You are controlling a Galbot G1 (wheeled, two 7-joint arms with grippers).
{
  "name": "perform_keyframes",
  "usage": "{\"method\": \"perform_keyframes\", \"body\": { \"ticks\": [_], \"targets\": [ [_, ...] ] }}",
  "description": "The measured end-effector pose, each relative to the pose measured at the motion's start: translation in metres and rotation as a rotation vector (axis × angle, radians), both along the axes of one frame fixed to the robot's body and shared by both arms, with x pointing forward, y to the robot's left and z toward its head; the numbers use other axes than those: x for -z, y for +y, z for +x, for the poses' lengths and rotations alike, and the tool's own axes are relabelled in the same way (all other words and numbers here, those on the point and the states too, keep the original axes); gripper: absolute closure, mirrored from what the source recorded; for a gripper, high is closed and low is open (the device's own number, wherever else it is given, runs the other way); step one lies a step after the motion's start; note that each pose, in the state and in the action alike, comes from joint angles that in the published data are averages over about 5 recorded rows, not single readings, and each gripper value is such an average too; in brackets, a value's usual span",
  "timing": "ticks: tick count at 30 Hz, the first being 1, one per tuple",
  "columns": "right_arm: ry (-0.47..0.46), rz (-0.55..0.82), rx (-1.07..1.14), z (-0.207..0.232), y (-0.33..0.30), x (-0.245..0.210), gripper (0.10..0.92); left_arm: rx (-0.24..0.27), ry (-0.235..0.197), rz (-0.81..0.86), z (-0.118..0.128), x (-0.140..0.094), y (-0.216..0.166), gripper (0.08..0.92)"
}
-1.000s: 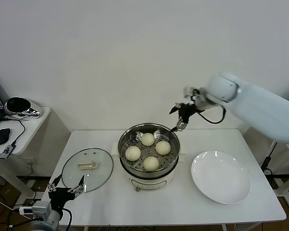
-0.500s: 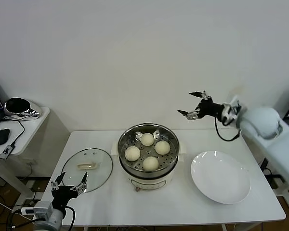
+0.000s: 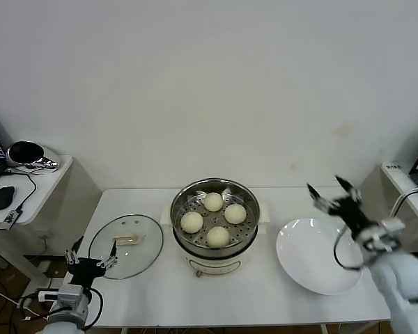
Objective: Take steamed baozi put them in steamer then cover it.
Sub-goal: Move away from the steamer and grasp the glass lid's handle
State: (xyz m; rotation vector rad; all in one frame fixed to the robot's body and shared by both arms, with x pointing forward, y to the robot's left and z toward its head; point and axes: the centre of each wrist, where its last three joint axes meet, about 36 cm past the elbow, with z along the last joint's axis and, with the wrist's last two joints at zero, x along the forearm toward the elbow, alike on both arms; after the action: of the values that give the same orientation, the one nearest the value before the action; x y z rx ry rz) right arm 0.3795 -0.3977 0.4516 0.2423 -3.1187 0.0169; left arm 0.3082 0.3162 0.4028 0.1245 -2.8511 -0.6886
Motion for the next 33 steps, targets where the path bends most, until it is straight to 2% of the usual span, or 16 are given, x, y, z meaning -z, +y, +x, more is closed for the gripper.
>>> {"method": "perform_keyframes", "body": {
  "ticks": [6,10,16,23,33],
  "targets": [
    [0.044,0.06,0.098,-0.038,0.0,0.026,0.2,0.019,-0.066,0.432,0.004,0.029,0.007,0.177],
    [0.058,0.082,0.139,-0.053,0.001,0.034,0.2,0.059,-0.106,0.701,0.006,0.049,0.008,0.177],
    [0.063,0.108,0.188,-0.066,-0.002,0.039,0.2,0.114,-0.119,0.974,0.009,0.074,0.009,0.177],
    [0.07,0.128,0.215,-0.076,-0.003,0.044,0.2,0.169,-0.103,1.157,0.01,0.099,0.015,0.177],
    [0.064,0.142,0.243,-0.083,-0.004,0.048,0.2,0.243,-0.059,1.181,0.022,0.103,0.022,0.177]
  ]
}}
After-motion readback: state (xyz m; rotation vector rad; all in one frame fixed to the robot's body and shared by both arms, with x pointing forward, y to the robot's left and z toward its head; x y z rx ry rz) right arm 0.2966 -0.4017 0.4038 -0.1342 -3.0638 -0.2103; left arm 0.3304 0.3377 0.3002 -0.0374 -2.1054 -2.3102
